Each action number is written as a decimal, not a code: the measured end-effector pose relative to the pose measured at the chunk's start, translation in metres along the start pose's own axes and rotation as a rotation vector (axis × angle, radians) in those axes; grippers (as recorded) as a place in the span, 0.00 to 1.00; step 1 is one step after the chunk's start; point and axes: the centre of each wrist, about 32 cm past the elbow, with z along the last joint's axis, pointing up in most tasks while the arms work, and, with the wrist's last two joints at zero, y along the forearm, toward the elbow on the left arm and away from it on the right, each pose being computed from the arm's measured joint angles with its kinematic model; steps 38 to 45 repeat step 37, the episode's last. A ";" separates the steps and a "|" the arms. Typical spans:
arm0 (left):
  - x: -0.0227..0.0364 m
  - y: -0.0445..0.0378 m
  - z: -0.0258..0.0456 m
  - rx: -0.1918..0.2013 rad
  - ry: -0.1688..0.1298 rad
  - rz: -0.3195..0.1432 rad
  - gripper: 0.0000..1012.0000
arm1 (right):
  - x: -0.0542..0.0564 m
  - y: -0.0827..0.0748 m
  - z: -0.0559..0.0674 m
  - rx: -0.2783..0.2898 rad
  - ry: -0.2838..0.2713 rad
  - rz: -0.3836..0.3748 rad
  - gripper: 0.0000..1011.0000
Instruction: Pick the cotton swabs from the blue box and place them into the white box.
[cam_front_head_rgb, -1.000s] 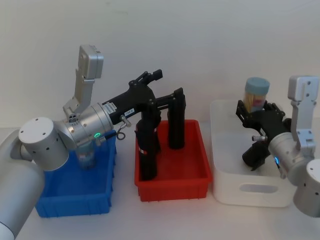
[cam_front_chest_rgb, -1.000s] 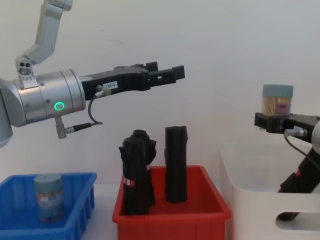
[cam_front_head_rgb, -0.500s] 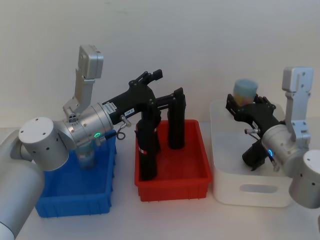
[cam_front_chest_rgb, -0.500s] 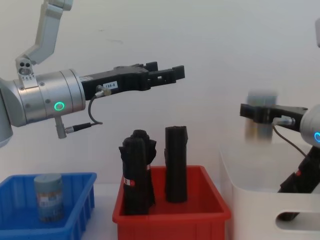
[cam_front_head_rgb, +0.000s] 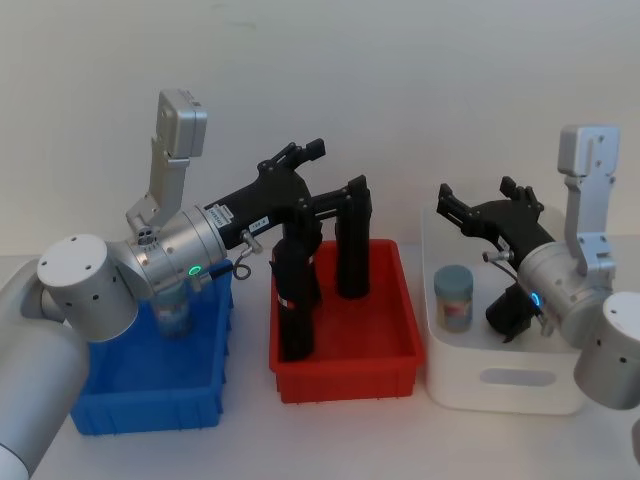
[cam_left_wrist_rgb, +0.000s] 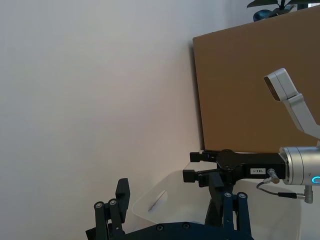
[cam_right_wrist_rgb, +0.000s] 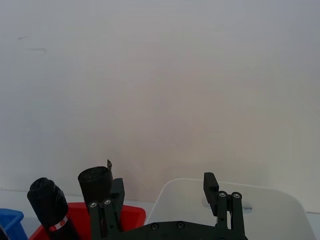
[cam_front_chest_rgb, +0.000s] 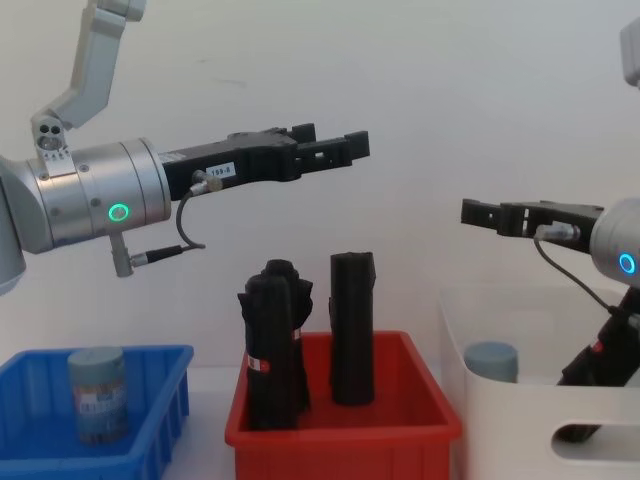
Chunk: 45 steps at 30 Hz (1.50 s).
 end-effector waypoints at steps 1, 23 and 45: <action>0.0000 0.0000 0.0000 0.000 0.000 0.000 0.99 | 0.000 0.000 0.000 0.000 0.000 0.001 0.99; 0.0000 0.0000 0.0000 0.000 0.000 0.000 0.99 | -0.001 0.001 0.002 0.002 0.000 0.009 0.99; 0.0000 0.0000 0.0000 0.000 0.000 0.000 0.99 | -0.002 0.002 0.002 0.002 0.001 0.011 0.99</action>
